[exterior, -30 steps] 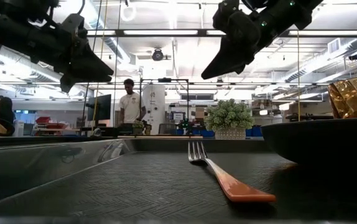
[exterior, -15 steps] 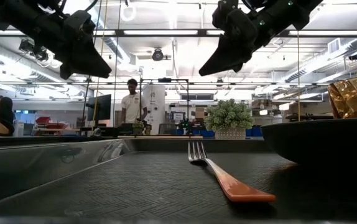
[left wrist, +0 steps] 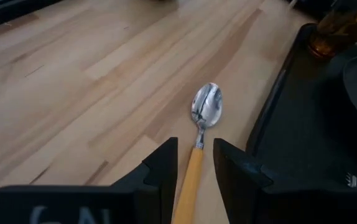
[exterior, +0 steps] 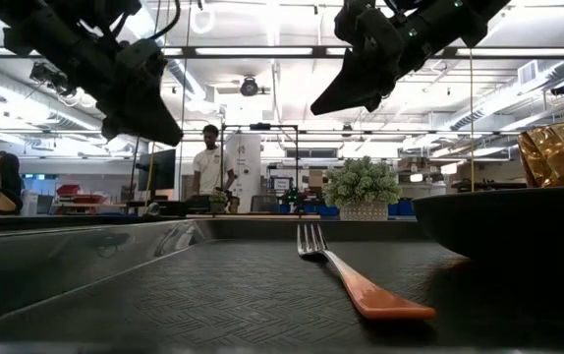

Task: Pick and place plate/cup/fork/spoon on tray
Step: Put the orange spoon beside the orange fork on the black tray

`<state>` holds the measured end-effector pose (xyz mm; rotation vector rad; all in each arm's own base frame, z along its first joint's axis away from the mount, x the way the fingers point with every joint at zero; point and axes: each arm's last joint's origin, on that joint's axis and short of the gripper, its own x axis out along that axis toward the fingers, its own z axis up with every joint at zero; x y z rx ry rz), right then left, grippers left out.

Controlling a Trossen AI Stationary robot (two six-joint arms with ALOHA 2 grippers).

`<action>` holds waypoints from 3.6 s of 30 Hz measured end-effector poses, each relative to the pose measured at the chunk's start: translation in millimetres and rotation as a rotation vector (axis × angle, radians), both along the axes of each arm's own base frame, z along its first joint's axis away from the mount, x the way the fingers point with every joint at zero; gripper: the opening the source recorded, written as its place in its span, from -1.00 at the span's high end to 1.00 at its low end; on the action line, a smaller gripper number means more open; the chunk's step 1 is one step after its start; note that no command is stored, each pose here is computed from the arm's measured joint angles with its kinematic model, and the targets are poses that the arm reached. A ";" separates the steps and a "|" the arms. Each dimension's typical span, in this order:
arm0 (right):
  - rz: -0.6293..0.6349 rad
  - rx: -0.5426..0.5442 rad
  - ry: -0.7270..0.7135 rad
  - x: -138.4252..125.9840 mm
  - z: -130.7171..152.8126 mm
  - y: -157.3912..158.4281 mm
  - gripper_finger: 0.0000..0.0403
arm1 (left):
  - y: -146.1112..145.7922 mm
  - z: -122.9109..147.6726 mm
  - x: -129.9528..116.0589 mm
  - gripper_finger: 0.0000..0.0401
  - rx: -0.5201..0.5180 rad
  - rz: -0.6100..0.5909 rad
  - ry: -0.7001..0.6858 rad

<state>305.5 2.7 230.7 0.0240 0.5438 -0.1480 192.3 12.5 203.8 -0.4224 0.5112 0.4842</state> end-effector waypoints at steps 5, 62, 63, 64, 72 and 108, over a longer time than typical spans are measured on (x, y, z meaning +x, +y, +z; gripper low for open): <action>0.000 0.000 0.001 0.0 0.0 0.0 0.95 | -0.2 5.5 12.5 0.44 -0.007 -0.012 0.048; 0.021 -0.142 -0.166 -44.9 6.5 -13.5 0.95 | -3.3 -36.3 62.4 0.44 0.053 -0.103 0.228; 0.022 -0.145 -0.176 -47.3 9.9 -13.4 0.95 | -3.5 -38.3 63.3 0.44 0.049 -0.107 0.233; 0.024 -0.151 -0.186 -49.6 13.1 -13.3 0.95 | -3.6 -39.5 64.0 0.44 0.046 -0.111 0.235; 0.026 -0.159 -0.211 -58.6 23.4 -12.9 0.95 | -4.4 -50.0 72.4 0.41 0.036 -0.145 0.232; 0.050 -0.103 -0.206 -52.6 17.1 -5.7 0.95 | 21.9 -51.0 119.6 0.17 0.156 -0.369 0.446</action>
